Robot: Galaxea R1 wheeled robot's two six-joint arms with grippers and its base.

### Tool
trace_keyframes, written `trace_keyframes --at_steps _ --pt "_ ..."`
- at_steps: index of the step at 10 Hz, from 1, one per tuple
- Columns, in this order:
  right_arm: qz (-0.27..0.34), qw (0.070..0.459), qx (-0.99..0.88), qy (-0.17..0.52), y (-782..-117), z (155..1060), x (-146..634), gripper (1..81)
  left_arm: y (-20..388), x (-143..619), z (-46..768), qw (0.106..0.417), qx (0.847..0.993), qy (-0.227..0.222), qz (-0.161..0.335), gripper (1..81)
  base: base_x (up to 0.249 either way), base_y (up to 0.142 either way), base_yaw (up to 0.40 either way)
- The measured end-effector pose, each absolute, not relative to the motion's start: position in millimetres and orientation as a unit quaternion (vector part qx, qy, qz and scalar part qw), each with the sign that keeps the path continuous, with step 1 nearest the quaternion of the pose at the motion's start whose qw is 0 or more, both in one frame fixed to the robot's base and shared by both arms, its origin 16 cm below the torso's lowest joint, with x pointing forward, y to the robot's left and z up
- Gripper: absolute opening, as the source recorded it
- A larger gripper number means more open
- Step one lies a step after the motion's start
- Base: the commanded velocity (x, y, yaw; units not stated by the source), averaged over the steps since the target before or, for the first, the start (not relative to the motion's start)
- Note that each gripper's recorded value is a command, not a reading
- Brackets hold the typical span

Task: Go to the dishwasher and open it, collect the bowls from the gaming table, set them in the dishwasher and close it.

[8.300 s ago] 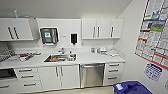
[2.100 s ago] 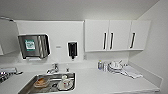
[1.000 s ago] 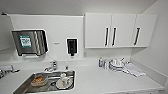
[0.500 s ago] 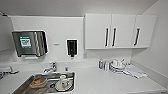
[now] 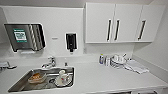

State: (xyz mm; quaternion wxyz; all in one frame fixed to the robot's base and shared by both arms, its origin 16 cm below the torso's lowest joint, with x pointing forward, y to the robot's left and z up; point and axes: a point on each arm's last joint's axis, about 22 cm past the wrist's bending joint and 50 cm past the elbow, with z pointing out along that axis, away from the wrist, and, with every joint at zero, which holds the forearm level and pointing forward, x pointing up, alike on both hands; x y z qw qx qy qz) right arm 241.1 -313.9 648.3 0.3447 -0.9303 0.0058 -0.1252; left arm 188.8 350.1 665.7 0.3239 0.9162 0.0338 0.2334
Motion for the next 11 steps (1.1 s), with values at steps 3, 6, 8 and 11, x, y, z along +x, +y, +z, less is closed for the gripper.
trace_keyframes --at_steps 3,6,8,11 --pt "-0.127 0.354 -0.926 0.006 -307.3 643.6 266.1 81.1 374.2 213.8 682.4 0.31 0.914 0.034 0.259 81.1 0.0 0.0 0.0" --pt "-0.142 0.36 -0.922 -0.004 -301.7 633.0 283.1 81.1 381.9 252.0 721.9 0.315 0.896 0.023 0.312 81.1 0.0 0.0 0.0" --pt "-0.152 0.361 -0.92 -0.008 -300.7 622.5 291.3 81.1 374.4 296.3 734.9 0.337 0.872 0.025 0.353 81.1 0.0 0.0 0.0" --pt "-0.145 0.361 -0.921 -0.005 -301.1 600.0 308.3 81.1 369.4 352.2 737.0 0.359 0.865 0.029 0.35 81.1 0.0 0.0 0.0"
